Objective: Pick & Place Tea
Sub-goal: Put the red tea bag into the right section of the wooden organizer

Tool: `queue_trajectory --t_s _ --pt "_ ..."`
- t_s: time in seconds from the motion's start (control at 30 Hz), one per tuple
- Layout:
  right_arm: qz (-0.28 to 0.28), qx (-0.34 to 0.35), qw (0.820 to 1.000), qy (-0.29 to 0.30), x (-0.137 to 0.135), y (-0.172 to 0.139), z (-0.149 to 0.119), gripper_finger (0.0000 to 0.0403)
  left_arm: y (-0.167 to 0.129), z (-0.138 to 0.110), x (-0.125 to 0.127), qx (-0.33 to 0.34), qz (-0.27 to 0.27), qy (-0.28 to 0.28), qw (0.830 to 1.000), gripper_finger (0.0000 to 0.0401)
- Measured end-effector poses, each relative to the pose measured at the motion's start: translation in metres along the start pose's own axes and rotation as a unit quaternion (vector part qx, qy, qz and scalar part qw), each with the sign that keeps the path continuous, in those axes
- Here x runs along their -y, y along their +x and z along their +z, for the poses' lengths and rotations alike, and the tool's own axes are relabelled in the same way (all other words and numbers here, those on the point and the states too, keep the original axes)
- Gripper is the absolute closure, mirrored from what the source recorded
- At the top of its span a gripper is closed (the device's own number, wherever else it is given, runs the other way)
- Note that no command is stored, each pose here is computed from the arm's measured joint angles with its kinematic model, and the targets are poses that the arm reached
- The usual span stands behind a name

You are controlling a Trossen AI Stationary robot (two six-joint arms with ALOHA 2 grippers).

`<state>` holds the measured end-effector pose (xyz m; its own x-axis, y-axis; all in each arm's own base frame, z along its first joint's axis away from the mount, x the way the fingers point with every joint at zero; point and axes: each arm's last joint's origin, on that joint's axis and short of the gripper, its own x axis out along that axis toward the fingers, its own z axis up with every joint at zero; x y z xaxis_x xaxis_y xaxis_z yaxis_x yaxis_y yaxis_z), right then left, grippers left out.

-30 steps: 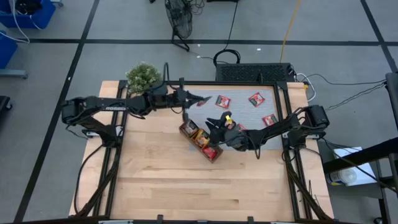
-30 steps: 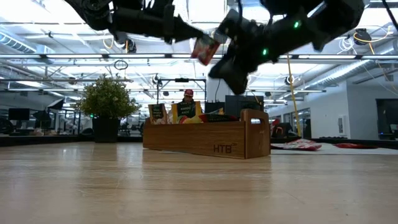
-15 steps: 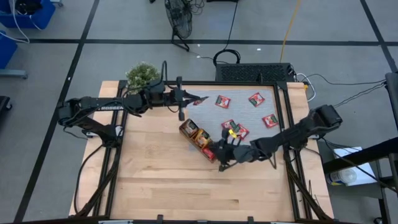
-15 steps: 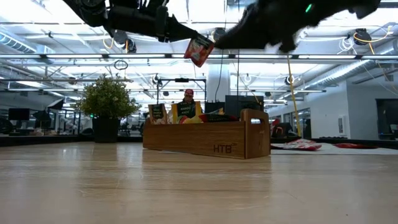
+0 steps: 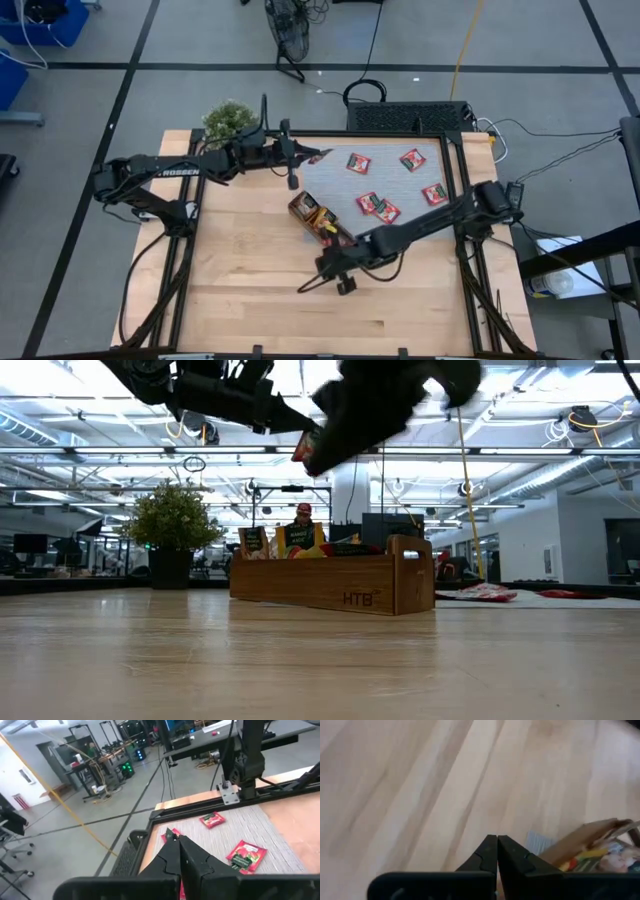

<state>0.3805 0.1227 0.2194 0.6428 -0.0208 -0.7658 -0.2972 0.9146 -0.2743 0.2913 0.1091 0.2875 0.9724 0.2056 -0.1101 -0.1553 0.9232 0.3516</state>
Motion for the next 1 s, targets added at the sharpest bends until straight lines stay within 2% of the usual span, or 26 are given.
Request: queue_trajectory --t_s 0.07,0.23,0.43,0.63,1.0 --pt "0.000 -0.009 1.000 0.014 0.000 0.003 0.003 0.0403 0.000 -0.001 -0.001 -0.004 0.001 -0.008 1.000 0.0401" --pt "0.000 -0.056 0.996 0.072 -0.005 0.027 -0.010 0.0403 -0.001 -0.007 -0.003 -0.030 -0.003 -0.032 0.999 0.0401" --pt "-0.048 -0.090 0.992 0.080 -0.014 0.056 -0.022 0.0403 -0.001 -0.010 0.000 -0.041 -0.017 -0.049 0.998 0.0401" --pt "-0.116 -0.129 0.980 0.096 -0.013 0.054 -0.031 0.0403 -0.001 -0.011 0.002 -0.049 -0.024 -0.050 0.997 0.0401" --pt "-0.180 -0.144 0.968 0.095 -0.010 0.029 -0.030 0.0403 -0.001 -0.012 0.003 -0.055 -0.027 -0.041 0.997 0.0401"
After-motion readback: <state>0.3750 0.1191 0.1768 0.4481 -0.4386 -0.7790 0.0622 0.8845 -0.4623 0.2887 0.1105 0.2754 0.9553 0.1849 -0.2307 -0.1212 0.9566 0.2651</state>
